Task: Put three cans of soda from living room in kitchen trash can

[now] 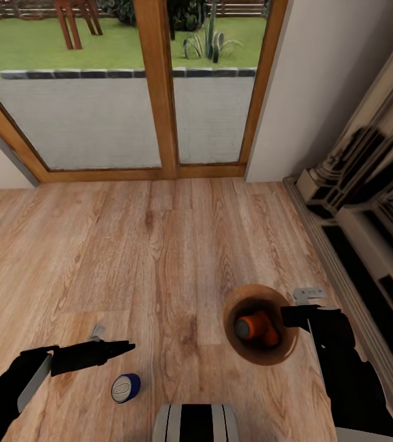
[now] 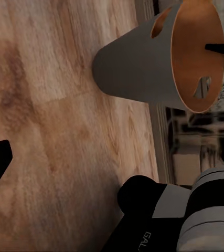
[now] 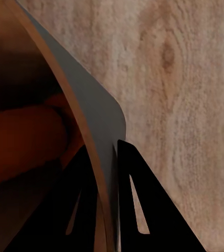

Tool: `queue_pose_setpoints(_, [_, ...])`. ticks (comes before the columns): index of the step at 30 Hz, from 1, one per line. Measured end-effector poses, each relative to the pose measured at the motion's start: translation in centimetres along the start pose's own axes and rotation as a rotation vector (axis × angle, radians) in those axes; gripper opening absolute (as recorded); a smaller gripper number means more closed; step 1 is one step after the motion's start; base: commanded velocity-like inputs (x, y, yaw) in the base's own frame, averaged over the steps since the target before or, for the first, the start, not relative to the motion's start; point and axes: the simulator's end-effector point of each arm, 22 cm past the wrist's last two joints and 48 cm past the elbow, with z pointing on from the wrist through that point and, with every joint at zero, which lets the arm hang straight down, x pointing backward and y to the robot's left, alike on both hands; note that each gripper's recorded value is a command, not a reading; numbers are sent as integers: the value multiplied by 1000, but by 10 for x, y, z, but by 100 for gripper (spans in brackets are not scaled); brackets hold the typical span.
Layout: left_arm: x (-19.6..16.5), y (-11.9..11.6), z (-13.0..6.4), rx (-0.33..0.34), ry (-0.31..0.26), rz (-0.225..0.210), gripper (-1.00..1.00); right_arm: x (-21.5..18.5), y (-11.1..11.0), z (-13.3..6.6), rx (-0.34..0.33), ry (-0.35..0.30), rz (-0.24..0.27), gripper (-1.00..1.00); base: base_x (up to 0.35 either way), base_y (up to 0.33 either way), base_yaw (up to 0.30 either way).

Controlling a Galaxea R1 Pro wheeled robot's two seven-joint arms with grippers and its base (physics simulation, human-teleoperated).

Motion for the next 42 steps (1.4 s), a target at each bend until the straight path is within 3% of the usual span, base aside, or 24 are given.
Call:
queue_pose_setpoints(4, [5,-5,-1,29,-13,-20,100,0,1,0,-2,2,-3,-100,0,0,0])
queue_pose_setpoints(19, [6,-26,-3,127,-12,-19,100,-1,3,0,-13,-5,-7,-100,0,0,0])
queue_pose_setpoints(23, [6,-26,-3,125,-10,-17,100,-4,25,-1,-108,-14,43,-100,-1,0,0])
queue_pose_setpoints(28, [6,-26,-3,125,-8,-15,100,-2,10,0,-45,-7,11,-100,-201,-113,0])
queue_pose_setpoints(32, [7,-25,-4,123,-7,-15,100,-2,17,-1,-76,-8,27,-100,-198,-187,0])
queue_pose_setpoints(37, [7,-25,-4,121,-7,-15,100,-2,11,0,-49,-7,13,-100,-68,-86,0])
queue_pose_setpoints(42, [7,-24,-5,120,-7,-17,100,-2,18,-1,-76,-8,27,-100,-3,-4,0])
